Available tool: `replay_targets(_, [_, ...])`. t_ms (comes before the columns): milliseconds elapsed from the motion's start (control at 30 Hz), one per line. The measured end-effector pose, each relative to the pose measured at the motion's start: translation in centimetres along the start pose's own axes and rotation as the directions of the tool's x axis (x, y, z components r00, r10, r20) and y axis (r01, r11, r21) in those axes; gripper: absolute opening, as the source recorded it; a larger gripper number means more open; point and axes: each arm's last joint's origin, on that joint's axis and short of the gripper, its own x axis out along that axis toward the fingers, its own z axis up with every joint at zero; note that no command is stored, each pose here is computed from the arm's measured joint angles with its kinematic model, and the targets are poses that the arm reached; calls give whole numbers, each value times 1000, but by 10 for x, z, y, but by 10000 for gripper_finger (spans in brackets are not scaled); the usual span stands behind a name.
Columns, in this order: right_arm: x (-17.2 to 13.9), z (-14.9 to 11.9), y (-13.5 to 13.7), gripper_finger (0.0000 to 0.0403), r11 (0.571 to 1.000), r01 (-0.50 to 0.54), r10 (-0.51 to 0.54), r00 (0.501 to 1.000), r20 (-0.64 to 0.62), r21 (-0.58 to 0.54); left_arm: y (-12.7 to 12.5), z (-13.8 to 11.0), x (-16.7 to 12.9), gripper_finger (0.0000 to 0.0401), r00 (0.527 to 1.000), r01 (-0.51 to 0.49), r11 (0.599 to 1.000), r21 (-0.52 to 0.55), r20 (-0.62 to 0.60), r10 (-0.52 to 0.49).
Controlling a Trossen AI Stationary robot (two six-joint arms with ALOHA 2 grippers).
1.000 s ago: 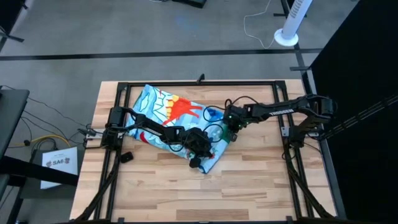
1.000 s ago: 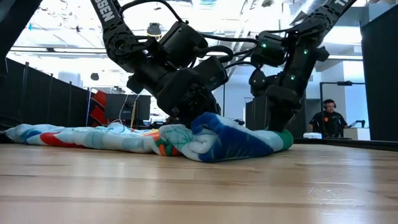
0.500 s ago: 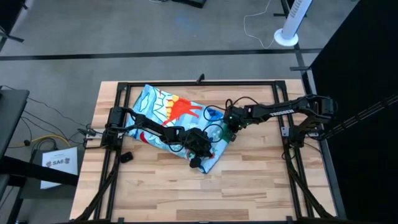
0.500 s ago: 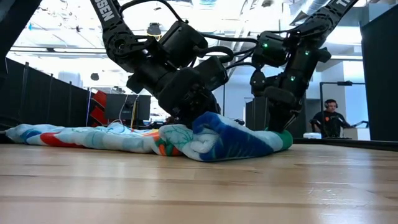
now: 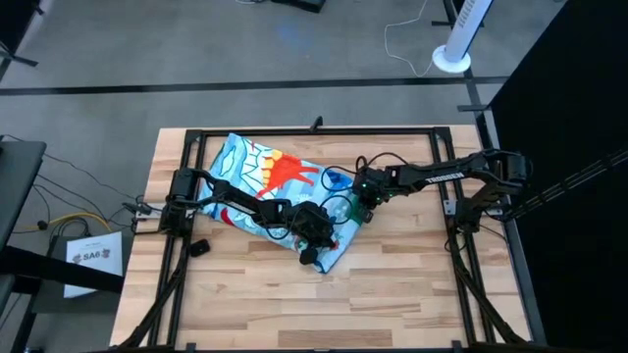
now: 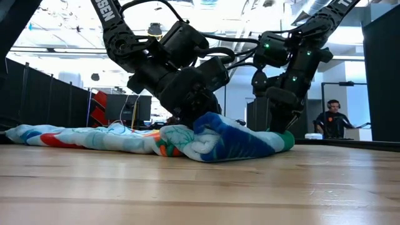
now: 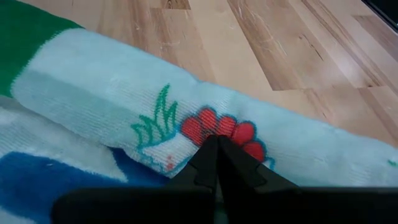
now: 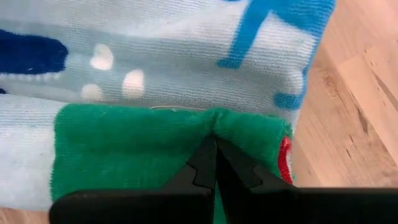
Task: Roll towel
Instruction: Roll the multicolor dinosaur print towel
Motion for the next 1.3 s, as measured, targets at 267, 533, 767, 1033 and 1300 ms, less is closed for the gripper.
replay_targets(267, [0,0,1,0,1000,-4,4,1000,0,-5,0,0,0,0,1000,1,1000,-2,0,-1])
replay_targets(533, [0,0,1,0,1000,-8,8,1000,-2,-12,0,0,0,0,1000,1,1000,6,1,-1])
replay_targets(767, [-1,1,-5,0,1000,-21,21,1000,-2,-10,0,0,0,0,1000,2,999,37,1,-2])
replay_targets(1033, [-12,1,-18,0,1000,-16,16,1000,1,-15,-4,0,1,0,1000,-8,1000,-3,3,8])
replay_targets(1300, [-14,4,-31,0,997,45,-44,999,22,-59,-9,1,3,0,999,-38,996,-81,5,39])
